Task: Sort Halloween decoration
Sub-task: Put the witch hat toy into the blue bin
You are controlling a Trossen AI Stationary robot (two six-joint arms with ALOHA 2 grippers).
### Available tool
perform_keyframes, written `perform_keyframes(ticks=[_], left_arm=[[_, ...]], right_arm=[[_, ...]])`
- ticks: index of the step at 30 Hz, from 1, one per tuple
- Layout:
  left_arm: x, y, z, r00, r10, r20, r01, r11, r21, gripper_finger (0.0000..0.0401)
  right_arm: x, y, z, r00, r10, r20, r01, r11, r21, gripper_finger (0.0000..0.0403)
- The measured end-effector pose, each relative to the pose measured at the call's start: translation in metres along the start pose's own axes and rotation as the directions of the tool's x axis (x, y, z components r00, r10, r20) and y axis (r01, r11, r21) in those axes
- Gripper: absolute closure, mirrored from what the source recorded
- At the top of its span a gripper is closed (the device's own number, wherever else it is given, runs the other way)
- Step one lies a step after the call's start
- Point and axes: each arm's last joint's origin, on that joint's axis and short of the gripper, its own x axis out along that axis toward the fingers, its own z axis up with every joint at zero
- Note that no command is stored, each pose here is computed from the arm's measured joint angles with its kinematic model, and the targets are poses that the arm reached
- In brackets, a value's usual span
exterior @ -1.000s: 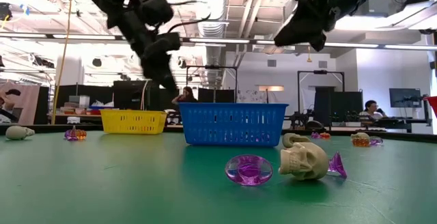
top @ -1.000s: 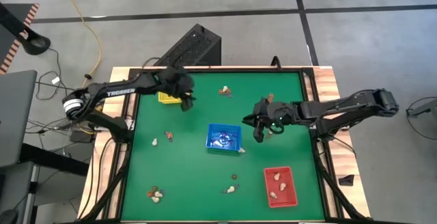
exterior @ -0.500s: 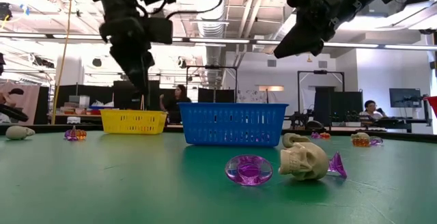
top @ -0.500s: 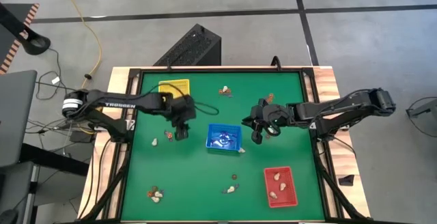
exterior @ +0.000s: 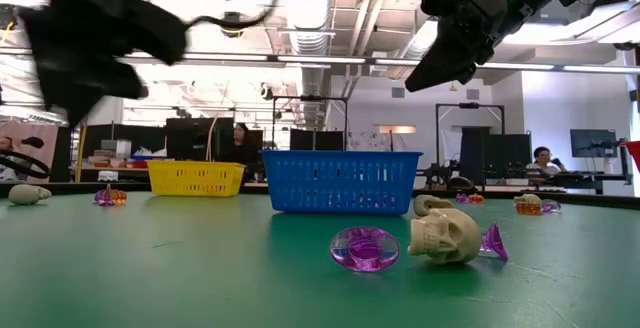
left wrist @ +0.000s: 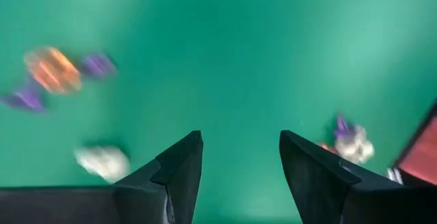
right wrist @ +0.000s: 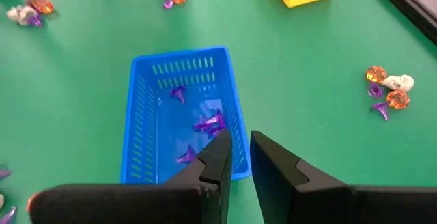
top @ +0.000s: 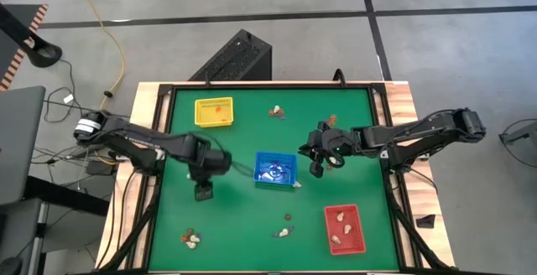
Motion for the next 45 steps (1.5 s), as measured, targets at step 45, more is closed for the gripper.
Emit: perform_keyframes(ticks=[45], left_arm=[[0.014,-0.021,-0.021,0.848,0.449,0.281,-0.494,0.862,0.116,0.0231]], right_arm=[[0.000,0.001,0.006,0.998,0.013,0.062,-0.013,1.000,-0.003,0.0316]])
